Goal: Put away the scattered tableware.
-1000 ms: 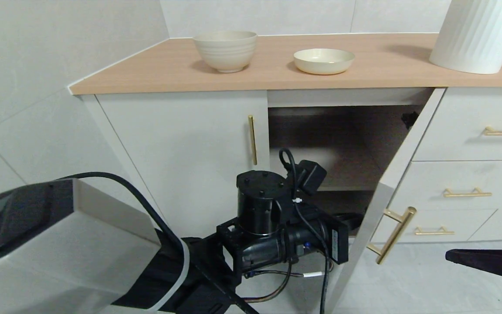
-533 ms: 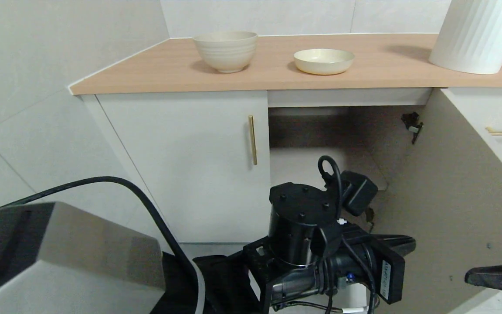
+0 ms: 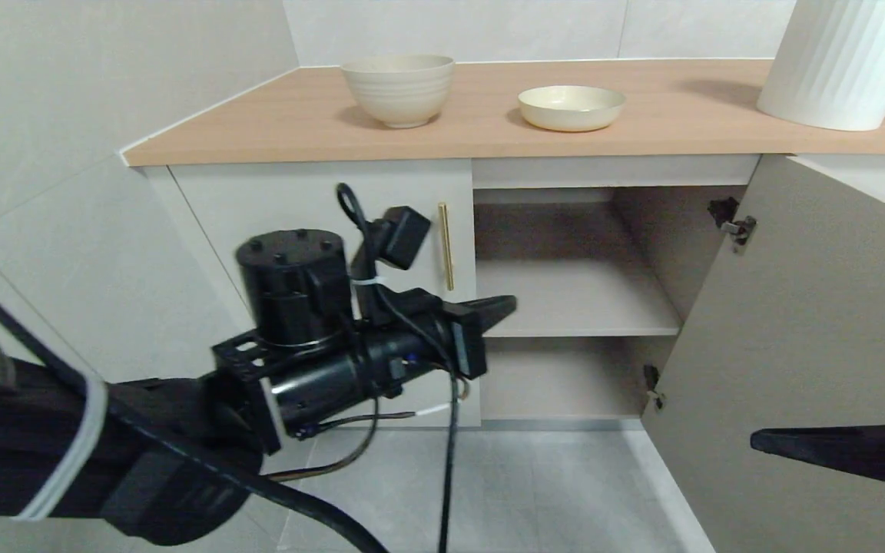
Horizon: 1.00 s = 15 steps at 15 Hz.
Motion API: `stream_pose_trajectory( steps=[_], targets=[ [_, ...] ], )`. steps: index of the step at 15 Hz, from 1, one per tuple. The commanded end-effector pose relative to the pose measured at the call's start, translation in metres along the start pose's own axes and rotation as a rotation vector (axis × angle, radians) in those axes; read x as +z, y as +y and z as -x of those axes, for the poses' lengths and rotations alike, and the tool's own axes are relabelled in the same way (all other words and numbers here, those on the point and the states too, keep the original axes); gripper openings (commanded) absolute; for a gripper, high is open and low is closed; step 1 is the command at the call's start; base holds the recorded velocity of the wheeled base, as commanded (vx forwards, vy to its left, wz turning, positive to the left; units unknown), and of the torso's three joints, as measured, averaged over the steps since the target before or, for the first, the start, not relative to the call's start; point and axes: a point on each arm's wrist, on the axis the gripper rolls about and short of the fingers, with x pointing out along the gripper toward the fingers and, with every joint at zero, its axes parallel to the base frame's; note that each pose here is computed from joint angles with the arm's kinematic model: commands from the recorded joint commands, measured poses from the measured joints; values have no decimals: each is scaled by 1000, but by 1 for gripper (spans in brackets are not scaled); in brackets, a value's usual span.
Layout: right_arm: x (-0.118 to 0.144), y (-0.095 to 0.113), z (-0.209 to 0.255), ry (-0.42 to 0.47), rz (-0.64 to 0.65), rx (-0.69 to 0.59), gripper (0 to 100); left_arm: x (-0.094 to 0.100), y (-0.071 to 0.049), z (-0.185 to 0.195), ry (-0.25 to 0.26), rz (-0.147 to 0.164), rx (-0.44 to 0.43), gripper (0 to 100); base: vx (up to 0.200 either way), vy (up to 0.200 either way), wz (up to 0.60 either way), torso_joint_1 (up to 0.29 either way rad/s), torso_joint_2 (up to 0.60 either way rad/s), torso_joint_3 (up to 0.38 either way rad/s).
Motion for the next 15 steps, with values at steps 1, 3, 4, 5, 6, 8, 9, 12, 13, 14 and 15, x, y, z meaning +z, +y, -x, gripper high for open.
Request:
stream_pose_trajectory(
  steps=[1, 3, 4, 5, 6, 8, 9, 12, 13, 14, 15],
  targets=[
    [4, -12, -28, 66, -30, -32, 100, 31, 19, 65, -74, -40, 145, 0, 0, 0, 0, 0, 0, 0],
    [20, -30, -56, 52, -31, -135, 100, 40, 17, 118, -45, -10, 314, 0, 0, 0, 0, 0, 0, 0],
    [25, -38, -67, 30, -29, -195, 100, 40, 14, 137, -17, 7, 373, 0, 0, 0, 0, 0, 0, 0],
    [31, -47, -80, 10, -26, -243, 100, 41, 8, 157, 3, 21, 407, 0, 0, 0, 0, 0, 0, 0],
    [36, -52, -87, -7, -23, -269, 100, 42, 3, 170, 10, 28, 425, 0, 0, 0, 0, 0, 0, 0],
    [47, -55, -94, -34, -17, -305, 100, 43, -9, 194, 0, 31, 446, 0, 0, 0, 0, 0, 0, 0],
    [46, -56, -95, -36, -18, -341, 100, 43, -14, 203, -18, 26, 449, 0, 0, 0, 0, 0, 0, 0],
    [45, -62, -93, -36, -26, -393, 100, 51, -20, 209, -53, 10, 437, 0, 0, 0, 0, 0, 0, 0],
    [42, -61, -90, -35, -27, -409, 100, 50, -20, 209, -49, 12, 440, 0, 0, 0, 0, 0, 0, 0],
    [43, -61, -88, -41, -26, -420, 100, 50, -20, 209, -48, 12, 440, 0, 0, 0, 0, 0, 0, 0],
    [43, -60, -86, -49, -24, -442, 100, 50, -20, 209, -46, 13, 441, 0, 0, 0, 0, 0, 0, 0]
  ],
)
